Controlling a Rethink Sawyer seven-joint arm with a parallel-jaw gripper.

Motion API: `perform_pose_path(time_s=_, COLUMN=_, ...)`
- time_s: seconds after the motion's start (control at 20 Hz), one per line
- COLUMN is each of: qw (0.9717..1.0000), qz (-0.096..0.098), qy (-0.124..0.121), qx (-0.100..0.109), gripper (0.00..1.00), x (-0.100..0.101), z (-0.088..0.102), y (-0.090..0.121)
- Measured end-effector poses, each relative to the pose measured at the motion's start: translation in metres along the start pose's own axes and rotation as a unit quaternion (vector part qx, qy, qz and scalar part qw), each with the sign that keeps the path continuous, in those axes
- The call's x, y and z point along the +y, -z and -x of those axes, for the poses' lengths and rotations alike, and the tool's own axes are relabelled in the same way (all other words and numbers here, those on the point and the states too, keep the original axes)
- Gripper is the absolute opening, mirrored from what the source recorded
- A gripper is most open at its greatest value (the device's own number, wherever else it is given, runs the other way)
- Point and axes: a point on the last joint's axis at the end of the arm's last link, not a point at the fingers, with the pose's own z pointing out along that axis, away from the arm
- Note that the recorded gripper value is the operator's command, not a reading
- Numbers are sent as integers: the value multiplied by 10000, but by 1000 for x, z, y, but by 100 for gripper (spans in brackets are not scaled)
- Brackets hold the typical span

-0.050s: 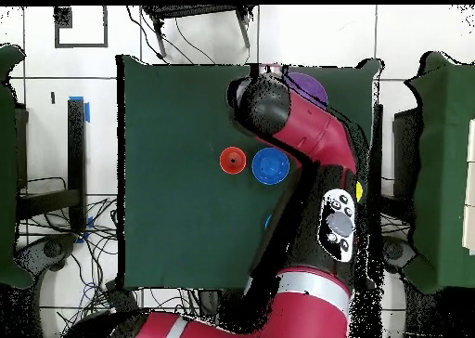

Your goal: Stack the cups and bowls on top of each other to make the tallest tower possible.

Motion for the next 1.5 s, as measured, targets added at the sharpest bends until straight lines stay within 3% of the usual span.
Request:
perform_pose_path(time_s=0.4, qw=9998, qz=38, qy=12, qx=172, gripper=100, x=4, z=-26, y=3)
perform_pose_path(time_s=1.0, qw=9978, qz=-291, qy=-105, qx=580, gripper=100, x=-43, z=-60, y=-30)
perform_pose_path(time_s=1.5, qw=9963, qz=-557, qy=65, qx=645, gripper=100, x=-73, z=-91, y=-32)
